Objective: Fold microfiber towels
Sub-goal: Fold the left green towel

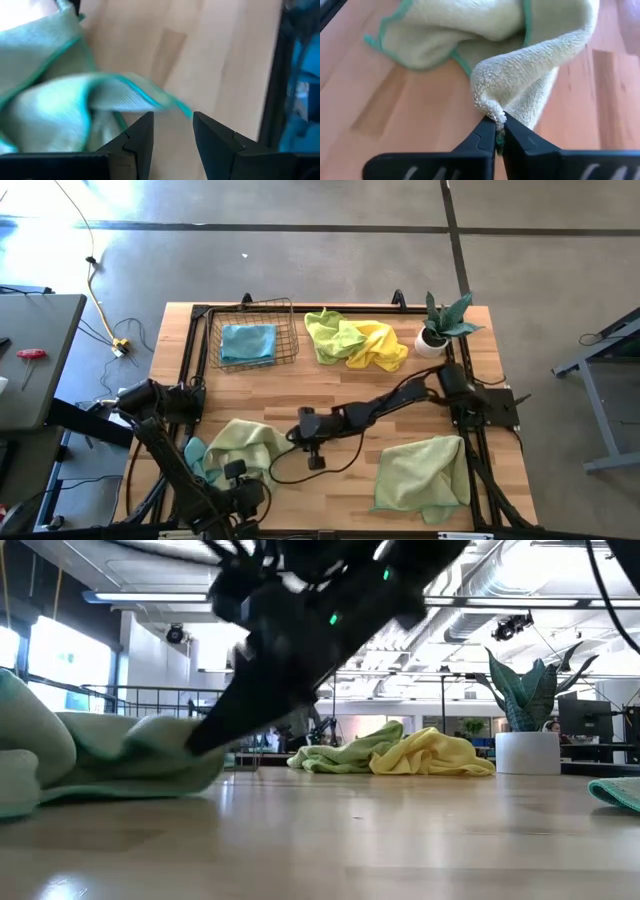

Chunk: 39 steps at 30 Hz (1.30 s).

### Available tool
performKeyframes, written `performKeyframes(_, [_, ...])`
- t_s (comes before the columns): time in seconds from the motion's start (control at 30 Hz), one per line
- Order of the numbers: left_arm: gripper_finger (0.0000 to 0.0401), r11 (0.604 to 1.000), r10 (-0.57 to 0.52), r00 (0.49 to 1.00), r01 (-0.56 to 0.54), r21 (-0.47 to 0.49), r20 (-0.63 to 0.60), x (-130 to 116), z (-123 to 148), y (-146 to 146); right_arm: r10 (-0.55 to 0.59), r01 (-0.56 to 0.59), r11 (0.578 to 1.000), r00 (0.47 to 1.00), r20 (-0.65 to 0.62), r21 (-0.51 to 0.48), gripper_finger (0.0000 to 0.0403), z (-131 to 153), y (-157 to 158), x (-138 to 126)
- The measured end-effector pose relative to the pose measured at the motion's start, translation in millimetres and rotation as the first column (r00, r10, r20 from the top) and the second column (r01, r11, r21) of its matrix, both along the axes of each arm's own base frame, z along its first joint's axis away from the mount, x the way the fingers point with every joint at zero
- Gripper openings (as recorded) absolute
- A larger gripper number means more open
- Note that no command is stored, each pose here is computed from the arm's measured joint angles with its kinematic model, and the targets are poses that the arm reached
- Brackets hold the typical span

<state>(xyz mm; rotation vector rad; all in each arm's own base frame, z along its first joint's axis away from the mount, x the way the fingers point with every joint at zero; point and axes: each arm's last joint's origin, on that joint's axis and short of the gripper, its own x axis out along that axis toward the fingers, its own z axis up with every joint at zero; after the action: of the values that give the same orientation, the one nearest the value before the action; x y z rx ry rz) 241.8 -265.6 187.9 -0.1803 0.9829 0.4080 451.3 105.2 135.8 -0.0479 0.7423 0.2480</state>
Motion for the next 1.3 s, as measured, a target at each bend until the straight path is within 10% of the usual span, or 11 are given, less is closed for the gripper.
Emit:
performKeyframes(0.77, [0.0126, 0.930, -0.028, 0.999, 0.020, 0.367, 0.017, 55.5, 4.5, 66.1, -0.082, 0.021, 0.969, 0.967, -0.241, -0.248, 0.0000, 103.8, 9.5, -85.3])
performKeyframes(1.3, [0.0126, 0.820, 0.091, 0.981, -0.171, 0.546, 0.170, 83.4, 11.1, 108.8, -0.180, 0.175, 0.982, 0.982, -0.064, -0.076, 0.0000, 207.3, -13.3, -154.5])
